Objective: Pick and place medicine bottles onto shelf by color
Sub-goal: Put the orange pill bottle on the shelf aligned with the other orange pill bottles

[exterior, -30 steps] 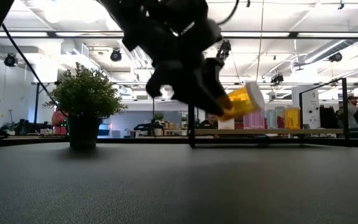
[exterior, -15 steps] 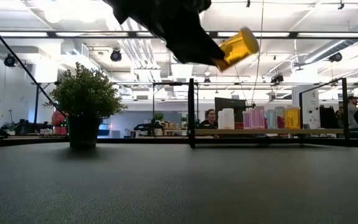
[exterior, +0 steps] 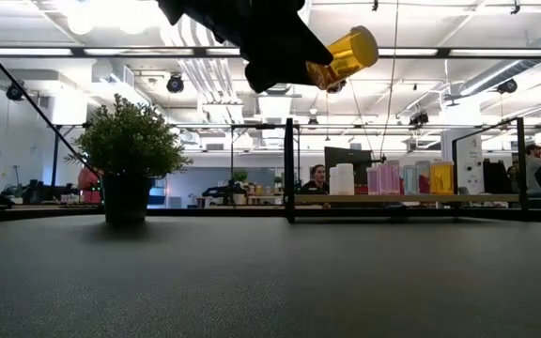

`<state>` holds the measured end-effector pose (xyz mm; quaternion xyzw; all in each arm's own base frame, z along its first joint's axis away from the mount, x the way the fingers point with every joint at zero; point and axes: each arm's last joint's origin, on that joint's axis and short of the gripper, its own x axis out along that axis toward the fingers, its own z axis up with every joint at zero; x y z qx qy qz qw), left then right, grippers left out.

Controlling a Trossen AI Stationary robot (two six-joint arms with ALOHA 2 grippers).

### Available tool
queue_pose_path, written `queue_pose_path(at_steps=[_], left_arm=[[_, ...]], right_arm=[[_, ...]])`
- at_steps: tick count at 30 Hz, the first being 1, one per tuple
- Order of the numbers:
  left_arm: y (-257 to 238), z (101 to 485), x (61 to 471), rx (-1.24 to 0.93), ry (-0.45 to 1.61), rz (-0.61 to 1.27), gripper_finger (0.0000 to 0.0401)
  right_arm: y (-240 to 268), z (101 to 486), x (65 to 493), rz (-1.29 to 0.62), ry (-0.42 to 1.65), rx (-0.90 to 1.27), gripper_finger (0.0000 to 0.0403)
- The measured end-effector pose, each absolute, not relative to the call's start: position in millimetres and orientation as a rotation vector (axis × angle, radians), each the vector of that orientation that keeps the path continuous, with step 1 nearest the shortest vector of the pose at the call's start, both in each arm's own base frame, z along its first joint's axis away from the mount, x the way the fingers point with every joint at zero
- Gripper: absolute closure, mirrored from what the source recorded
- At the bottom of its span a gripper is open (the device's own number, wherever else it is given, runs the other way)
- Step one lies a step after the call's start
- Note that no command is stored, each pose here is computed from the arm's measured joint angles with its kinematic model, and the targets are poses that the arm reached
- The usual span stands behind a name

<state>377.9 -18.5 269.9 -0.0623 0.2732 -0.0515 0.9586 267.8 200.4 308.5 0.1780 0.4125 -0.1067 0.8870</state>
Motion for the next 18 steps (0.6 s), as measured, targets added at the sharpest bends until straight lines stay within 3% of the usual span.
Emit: queue_pose_path(at_steps=[9, 18], left_arm=[[-18.7, 272.1, 377.8, -0.137, 0.548, -0.103, 0.023], [-6.7, 285.8, 372.9, -0.053, 0.501, -0.099, 0.023]], right_arm=[[194.1, 309.5, 260.5, -0.315, 0.879, 0.442, 0.0188], [175.6, 319.7, 253.6, -0.537, 0.689, 0.433, 0.0188]])
